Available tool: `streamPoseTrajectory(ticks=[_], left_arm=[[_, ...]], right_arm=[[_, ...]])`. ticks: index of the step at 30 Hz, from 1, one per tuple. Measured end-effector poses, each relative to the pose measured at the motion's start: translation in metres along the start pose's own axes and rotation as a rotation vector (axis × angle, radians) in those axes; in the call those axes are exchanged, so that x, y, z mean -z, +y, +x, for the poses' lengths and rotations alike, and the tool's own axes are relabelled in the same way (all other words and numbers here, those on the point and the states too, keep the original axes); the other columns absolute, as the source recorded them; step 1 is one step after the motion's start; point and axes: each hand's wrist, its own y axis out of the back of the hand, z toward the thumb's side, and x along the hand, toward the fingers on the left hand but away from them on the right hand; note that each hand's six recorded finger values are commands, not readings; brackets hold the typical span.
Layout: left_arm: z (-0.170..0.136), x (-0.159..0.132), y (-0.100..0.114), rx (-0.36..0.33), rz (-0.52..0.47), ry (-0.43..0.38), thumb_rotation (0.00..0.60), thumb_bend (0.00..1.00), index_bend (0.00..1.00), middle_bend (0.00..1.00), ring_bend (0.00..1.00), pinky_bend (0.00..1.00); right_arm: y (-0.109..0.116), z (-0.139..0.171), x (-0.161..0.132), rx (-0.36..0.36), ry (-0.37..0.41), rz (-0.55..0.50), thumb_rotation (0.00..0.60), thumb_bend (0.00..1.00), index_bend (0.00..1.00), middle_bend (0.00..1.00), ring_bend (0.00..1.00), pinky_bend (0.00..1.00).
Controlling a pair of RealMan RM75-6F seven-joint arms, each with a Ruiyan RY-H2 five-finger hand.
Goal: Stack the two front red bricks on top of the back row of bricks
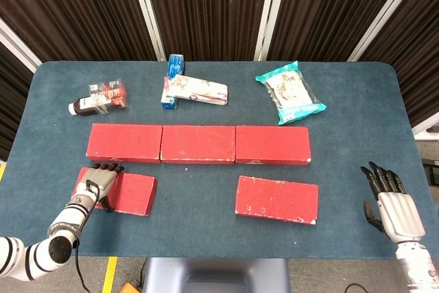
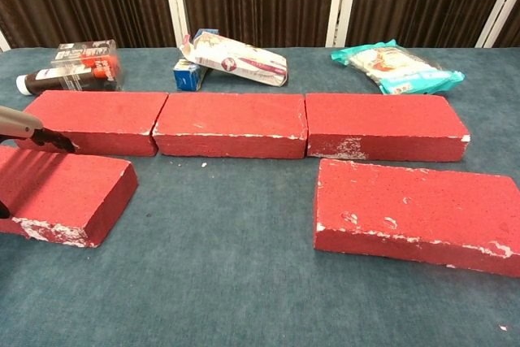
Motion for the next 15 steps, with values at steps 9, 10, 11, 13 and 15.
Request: streamPoseTrajectory(ticks=[9,10,11,13,15], left_arm=[[-0.0002,0.0036,-0.0018,-0.004,0.002,0.008,0.600,0.00,0.00,0.00,0.00,0.08],[-0.0002,0.0040,-0.0023,-0.004,0.002,0.009,0.600,0.00,0.00,0.00,0.00,0.08],[-0.0001,0.0042,-0.0028,-0.003,0.002,0.009,0.600,0.00,0.00,0.00,0.00,0.08],[-0.0001,0.0045,-0.0038,-0.002,0.002,0.009,0.600,0.00,0.00,0.00,0.00,0.08],[-0.0003,0.0051,-0.0050,0.000,0.004,0.010,0.600,0.00,0.00,0.00,0.00,0.09]], right_arm=[[-0.0009,-0.0003,-0.0003,-0.005,0.000,0.003,0.600,0.65,0.17,0.02,0.00,0.00],[-0.0009,-0.0003,-0.0003,-0.005,0.000,0.003,0.600,0.65,0.17,0.02,0.00,0.00],[-0.0009,-0.0003,-0.0003,-0.005,-0.001,0.003,0.600,0.65,0.17,0.02,0.00,0.00],[-0.0009,-0.0002,-0.0002,-0.005,-0.001,0.003,0.600,0.65,0.17,0.02,0.00,0.00],[-0.0009,-0.0002,-0.0002,-0.006,-0.001,0.004,0.600,0.65,0.17,0.02,0.00,0.00]])
